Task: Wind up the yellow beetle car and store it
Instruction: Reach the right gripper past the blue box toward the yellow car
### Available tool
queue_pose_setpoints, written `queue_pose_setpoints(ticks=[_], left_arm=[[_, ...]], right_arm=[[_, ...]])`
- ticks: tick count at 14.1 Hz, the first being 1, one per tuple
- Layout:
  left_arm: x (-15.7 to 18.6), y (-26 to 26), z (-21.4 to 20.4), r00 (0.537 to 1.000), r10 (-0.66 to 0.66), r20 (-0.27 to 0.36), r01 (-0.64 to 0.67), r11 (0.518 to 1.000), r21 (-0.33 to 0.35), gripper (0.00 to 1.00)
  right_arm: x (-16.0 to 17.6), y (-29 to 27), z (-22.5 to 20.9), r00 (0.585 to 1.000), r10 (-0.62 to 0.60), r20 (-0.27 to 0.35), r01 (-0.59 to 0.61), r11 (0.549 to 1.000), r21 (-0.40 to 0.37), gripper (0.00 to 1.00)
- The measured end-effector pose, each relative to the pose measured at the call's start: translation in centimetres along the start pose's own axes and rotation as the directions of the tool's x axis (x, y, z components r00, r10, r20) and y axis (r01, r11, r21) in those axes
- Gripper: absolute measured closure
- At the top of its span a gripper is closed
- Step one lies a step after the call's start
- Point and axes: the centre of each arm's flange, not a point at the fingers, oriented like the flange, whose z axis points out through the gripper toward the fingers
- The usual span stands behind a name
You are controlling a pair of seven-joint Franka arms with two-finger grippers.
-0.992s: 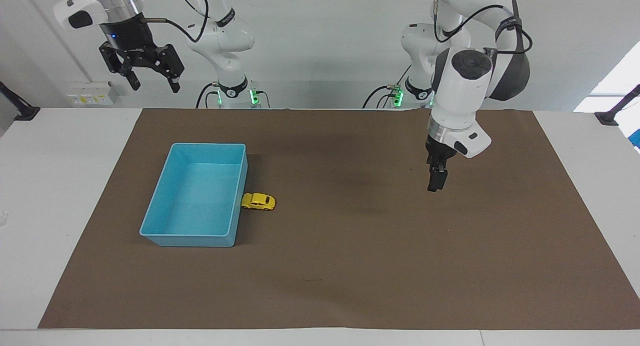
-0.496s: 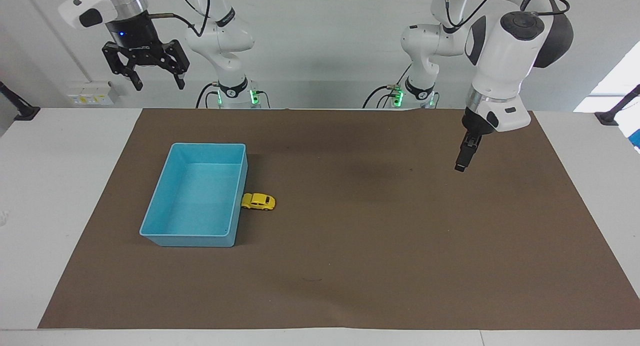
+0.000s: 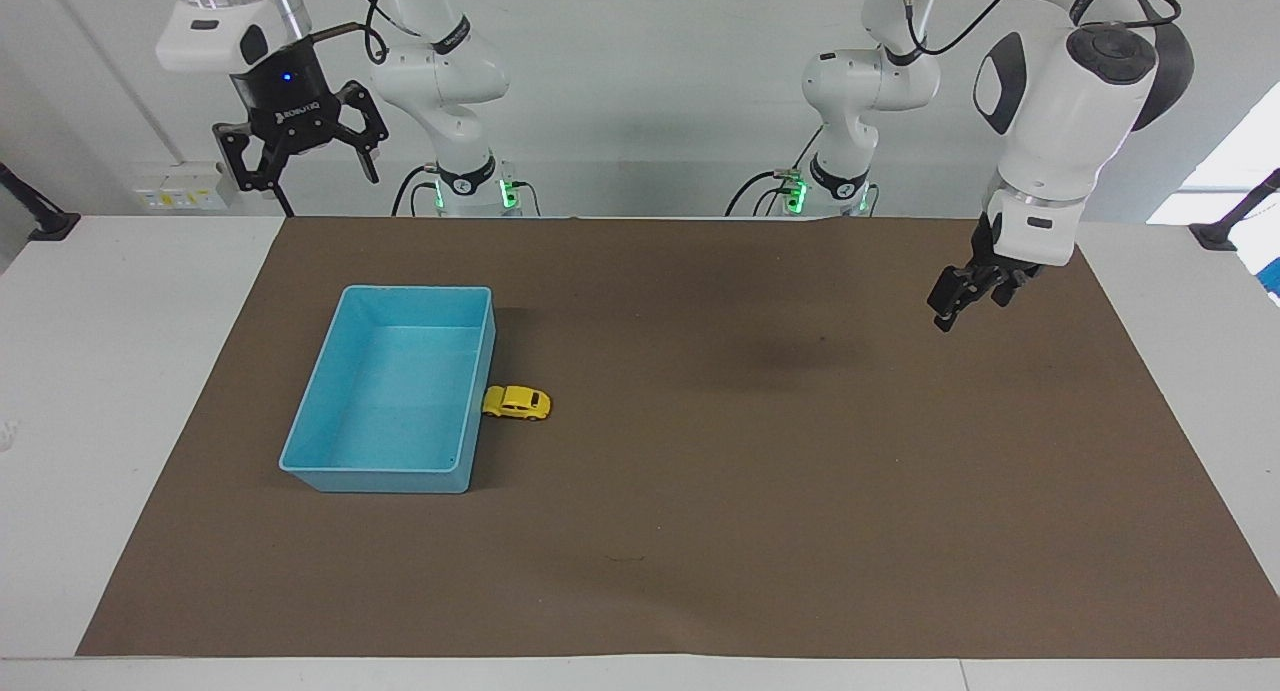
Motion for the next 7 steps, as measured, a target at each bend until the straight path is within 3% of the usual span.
queue_pose_setpoints(ticks=[4, 7], left_arm=[[-0.6, -2.7, -3.0, 0.979, 0.198, 0.042, -0.198, 0.980, 0.008, 0.00], [-1.4, -3.5, -6.2, 0.969, 0.239, 0.066, -0.240, 0.971, -0.002, 0.00]], right_arm=[[3.7, -0.3, 5.2, 0.974, -0.227, 0.019, 0.227, 0.973, 0.033, 0.00], [6.0, 0.2, 10.5, 0.910, -0.414, 0.020, 0.410, 0.907, 0.099, 0.00]])
